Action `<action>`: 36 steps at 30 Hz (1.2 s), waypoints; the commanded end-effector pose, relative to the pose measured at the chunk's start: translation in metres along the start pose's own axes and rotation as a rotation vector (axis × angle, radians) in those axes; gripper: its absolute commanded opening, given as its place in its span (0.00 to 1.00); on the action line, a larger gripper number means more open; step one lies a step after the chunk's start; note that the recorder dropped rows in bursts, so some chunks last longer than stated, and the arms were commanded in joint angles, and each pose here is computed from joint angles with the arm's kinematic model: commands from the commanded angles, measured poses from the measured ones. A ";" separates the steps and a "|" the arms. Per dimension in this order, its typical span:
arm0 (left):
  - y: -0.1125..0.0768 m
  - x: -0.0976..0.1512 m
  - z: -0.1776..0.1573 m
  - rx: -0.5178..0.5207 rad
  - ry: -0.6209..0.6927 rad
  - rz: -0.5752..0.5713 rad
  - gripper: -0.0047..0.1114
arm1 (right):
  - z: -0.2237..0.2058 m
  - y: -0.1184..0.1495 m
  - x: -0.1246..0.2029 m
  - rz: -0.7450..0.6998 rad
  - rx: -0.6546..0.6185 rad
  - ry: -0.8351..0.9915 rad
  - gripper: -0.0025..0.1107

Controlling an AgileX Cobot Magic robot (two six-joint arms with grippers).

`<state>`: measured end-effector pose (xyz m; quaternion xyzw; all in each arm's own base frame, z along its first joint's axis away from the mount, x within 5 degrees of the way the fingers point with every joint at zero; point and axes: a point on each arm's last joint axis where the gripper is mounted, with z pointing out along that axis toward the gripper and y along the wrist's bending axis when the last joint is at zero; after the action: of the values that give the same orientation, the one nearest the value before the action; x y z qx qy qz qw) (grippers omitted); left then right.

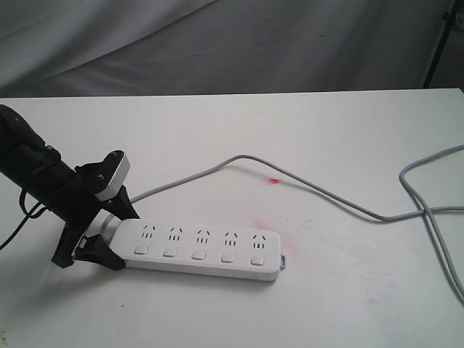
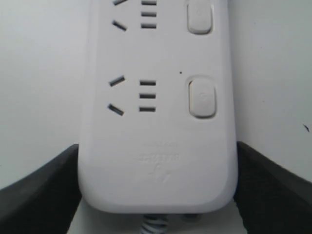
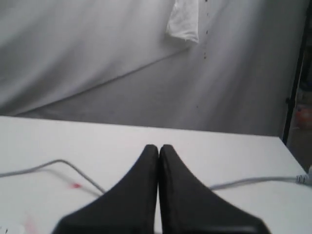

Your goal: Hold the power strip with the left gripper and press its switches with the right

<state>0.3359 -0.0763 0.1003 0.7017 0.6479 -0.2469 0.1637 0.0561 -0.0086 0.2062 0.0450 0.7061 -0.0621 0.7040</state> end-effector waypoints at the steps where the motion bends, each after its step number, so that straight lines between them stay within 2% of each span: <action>1: -0.001 -0.002 0.001 0.001 -0.002 0.002 0.04 | -0.002 0.000 -0.014 -0.010 0.001 -0.167 0.02; 4: -0.001 -0.002 0.001 0.001 -0.002 0.002 0.04 | -0.003 0.000 -0.022 -0.009 0.003 -0.255 0.02; 16: -0.001 -0.002 0.001 0.001 -0.002 0.002 0.04 | -0.003 0.000 -0.023 -0.009 0.003 -0.264 0.02; 28: -0.001 -0.002 0.001 0.001 -0.002 0.002 0.04 | -0.013 -0.001 -0.045 0.000 0.006 -0.536 0.02; 31: -0.001 -0.002 0.001 0.001 -0.002 0.002 0.04 | -0.015 -0.001 -0.049 0.063 -0.012 -0.586 0.02; 36: -0.001 -0.002 0.001 0.001 -0.002 0.002 0.04 | -0.019 -0.001 -0.054 0.269 -0.083 -0.650 0.02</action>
<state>0.3359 -0.0763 0.1003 0.7017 0.6479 -0.2469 0.1637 0.0402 -0.0062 0.2581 0.0699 0.4592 -0.0007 0.8856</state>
